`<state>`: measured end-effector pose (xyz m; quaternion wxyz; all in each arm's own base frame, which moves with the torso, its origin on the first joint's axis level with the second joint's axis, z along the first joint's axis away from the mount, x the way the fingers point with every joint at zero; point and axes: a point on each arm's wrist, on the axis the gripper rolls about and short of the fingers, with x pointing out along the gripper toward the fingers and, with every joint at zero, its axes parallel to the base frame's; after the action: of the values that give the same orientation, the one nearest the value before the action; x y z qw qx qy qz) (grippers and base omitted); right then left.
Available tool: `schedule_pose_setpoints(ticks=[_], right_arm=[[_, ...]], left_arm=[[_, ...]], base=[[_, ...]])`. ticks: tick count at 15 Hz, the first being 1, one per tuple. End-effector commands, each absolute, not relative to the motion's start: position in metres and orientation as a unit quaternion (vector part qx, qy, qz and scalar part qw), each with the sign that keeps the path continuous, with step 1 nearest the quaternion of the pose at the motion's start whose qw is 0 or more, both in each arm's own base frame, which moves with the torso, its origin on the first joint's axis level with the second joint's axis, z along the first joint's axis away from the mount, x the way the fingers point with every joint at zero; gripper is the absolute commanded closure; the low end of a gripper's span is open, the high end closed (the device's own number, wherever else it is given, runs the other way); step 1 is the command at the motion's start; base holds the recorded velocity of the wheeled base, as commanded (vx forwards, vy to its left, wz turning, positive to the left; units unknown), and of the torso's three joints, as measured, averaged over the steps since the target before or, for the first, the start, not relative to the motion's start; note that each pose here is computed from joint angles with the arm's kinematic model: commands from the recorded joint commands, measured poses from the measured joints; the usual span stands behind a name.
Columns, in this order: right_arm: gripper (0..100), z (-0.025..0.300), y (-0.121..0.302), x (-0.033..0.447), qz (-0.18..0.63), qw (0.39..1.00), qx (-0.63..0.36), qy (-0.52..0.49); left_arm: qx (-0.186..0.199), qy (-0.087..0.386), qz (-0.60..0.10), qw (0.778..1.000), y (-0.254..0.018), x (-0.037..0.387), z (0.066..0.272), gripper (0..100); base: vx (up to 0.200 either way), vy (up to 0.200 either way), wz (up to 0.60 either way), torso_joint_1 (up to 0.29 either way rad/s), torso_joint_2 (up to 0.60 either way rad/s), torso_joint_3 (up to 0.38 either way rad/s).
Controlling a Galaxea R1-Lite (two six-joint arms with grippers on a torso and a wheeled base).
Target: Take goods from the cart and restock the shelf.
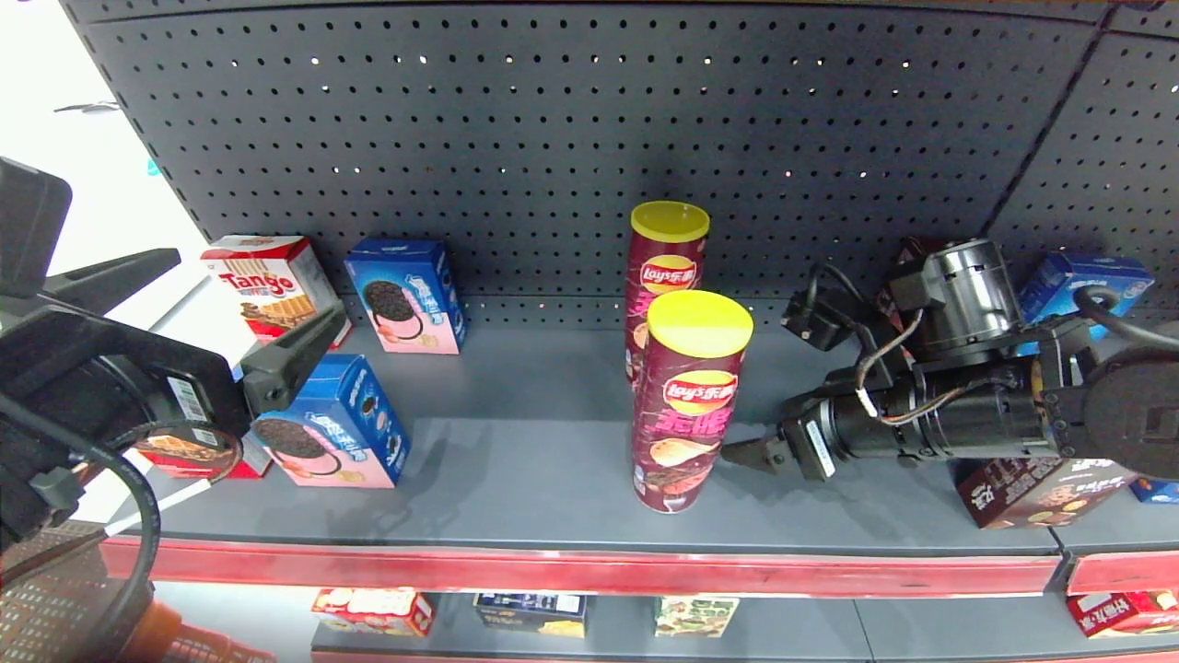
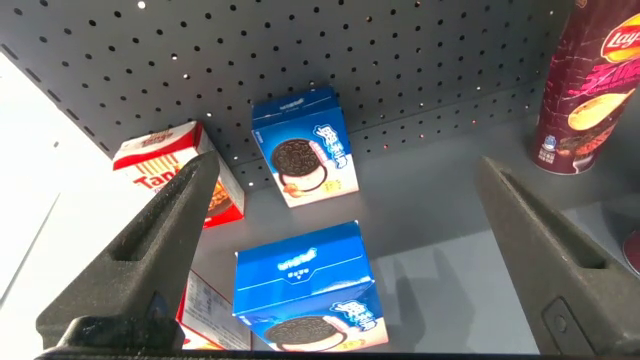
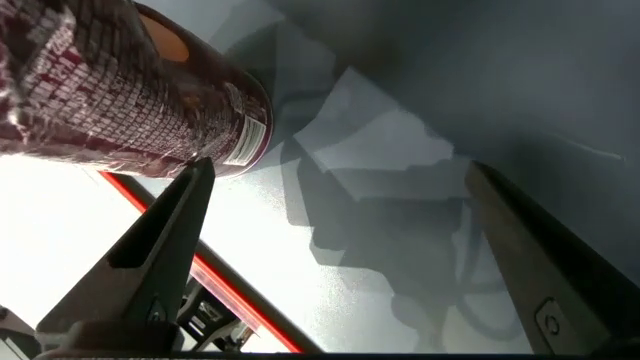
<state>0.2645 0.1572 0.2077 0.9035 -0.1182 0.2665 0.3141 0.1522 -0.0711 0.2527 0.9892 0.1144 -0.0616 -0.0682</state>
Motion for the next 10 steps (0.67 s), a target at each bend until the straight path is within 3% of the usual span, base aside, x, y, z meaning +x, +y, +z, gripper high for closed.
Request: schedule_pose_setpoints(ticks=[1,10], right_arm=[[0,0.2091,0.1549,0.2631,0.312,0.905,-0.117,0.265],[0,0.2047,0.1600,0.2661,0.317,0.901,-0.119,0.270]], left_arm=[[0.114,-0.062,-0.068,0.989,-0.0710,0.1521,0.2529,0],[0.114,-0.064,-0.068,0.989,-0.0711,0.1521,0.2535,0]], base=[[0.000,0.000,0.00,0.000,0.00,0.000],[0.000,0.000,0.00,0.000,0.00,0.000]])
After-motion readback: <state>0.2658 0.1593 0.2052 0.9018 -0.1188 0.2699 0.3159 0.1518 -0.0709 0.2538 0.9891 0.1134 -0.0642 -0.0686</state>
